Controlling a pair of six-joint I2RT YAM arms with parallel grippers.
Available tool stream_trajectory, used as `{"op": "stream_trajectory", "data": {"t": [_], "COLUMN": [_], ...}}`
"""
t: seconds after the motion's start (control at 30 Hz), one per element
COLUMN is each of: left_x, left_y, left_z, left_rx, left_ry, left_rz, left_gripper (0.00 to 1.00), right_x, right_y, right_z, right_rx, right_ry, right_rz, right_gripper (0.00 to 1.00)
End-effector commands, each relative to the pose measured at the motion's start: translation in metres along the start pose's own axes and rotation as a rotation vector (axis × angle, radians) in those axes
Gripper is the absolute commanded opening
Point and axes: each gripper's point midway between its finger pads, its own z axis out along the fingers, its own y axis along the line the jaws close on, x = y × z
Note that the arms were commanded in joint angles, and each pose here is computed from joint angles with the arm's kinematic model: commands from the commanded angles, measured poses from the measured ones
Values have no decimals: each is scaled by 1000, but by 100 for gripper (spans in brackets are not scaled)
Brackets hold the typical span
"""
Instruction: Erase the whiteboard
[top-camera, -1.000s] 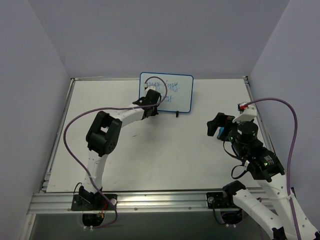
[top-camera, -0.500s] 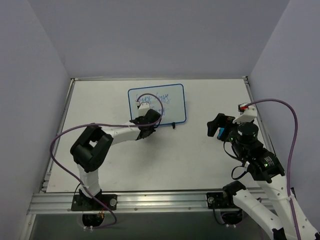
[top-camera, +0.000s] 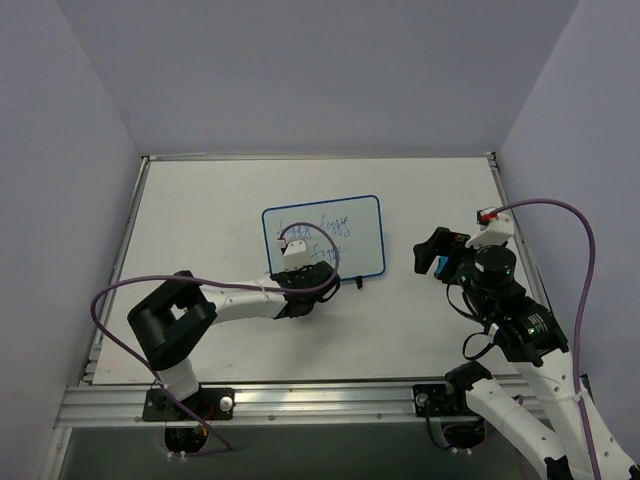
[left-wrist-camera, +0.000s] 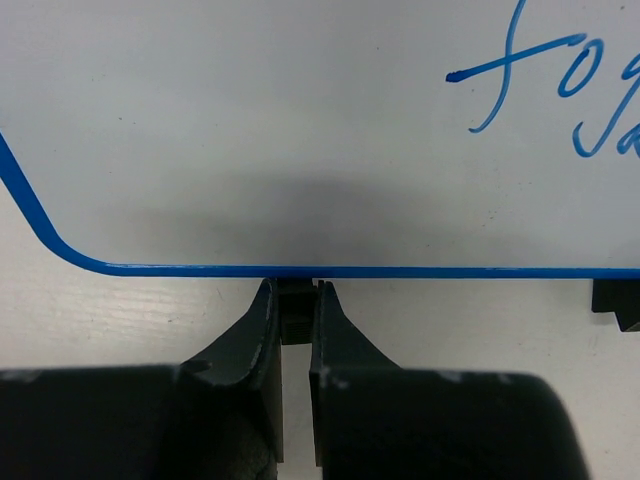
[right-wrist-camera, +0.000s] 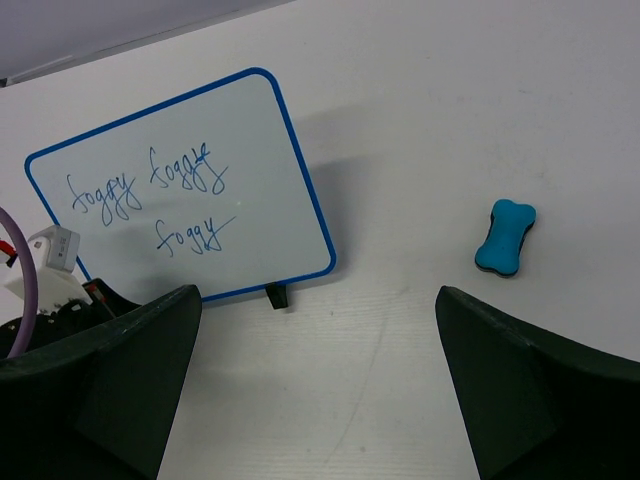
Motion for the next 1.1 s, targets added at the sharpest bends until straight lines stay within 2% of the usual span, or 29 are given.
{"op": "stream_trajectory", "data": {"t": [0.0, 0.1, 0.13, 0.17, 0.2, 0.37, 0.4, 0.47, 0.53, 0.6, 0.63, 0.7, 0.73, 0.87, 0.9, 0.97, 1.0, 1.03, 1.07], "left_x": [23, 23, 21, 19, 17, 4, 3, -2, -14, -30, -35, -60, -74, -124, -149, -181, -191, -226, -238], "left_y": [-2, 2, 2, 3, 5, 6, 6, 6, 5, -7, -1, 0, 4, 25, 42, 46, 28, 63, 68], "left_z": [-16, -17, -19, -21, -22, -36, -38, -44, -57, -86, -98, -133, -143, -165, -159, -142, -143, -120, -112], "left_rx": [21, 10, 9, 11, 9, 30, 32, 38, 38, 85, 72, 108, 101, 82, 53, 119, 291, 260, 310], "left_ry": [68, 64, 59, 56, 47, 16, 10, 1, -24, -74, -98, -211, -249, -331, -341, -332, -271, -293, -284], "left_rz": [-66, -66, -68, -60, -59, -37, -34, -15, -4, -10, 4, -6, 9, 28, -12, -6, -59, -125, -142], "left_gripper": [2, 3, 9, 24, 33, 49, 54, 55, 66, 76, 88, 98, 94, 94, 94, 94, 94, 94, 94], "right_x": [-1, -2, -3, -3, -4, -2, -2, -2, -1, -2, -1, 0, 0, -3, -3, -6, -6, -6, -7], "right_y": [4, 4, 4, 4, 4, 4, 4, 4, 3, 2, 2, 1, 2, 4, 5, 7, 8, 8, 8], "right_z": [-3, -5, -4, -5, -4, 0, 0, 1, 1, 3, 3, 6, 7, 9, 9, 8, 8, 8, 7], "right_rx": [-22, -25, -22, -23, -21, -17, -21, -16, -11, -6, -5, 3, 4, -4, -7, -14, -19, -19, -21], "right_ry": [-11, -16, -17, -19, -19, -13, -15, -15, -16, -15, -13, -6, -5, -11, -11, -18, -19, -19, -23], "right_rz": [15, 18, 17, 17, 17, 14, 14, 14, 12, 10, 7, 4, 2, 4, 2, 5, 6, 6, 7], "right_gripper": [100, 100, 100, 100, 100, 100, 100, 100, 100, 100, 100, 100, 100, 100, 100, 100, 100, 100, 100]}}
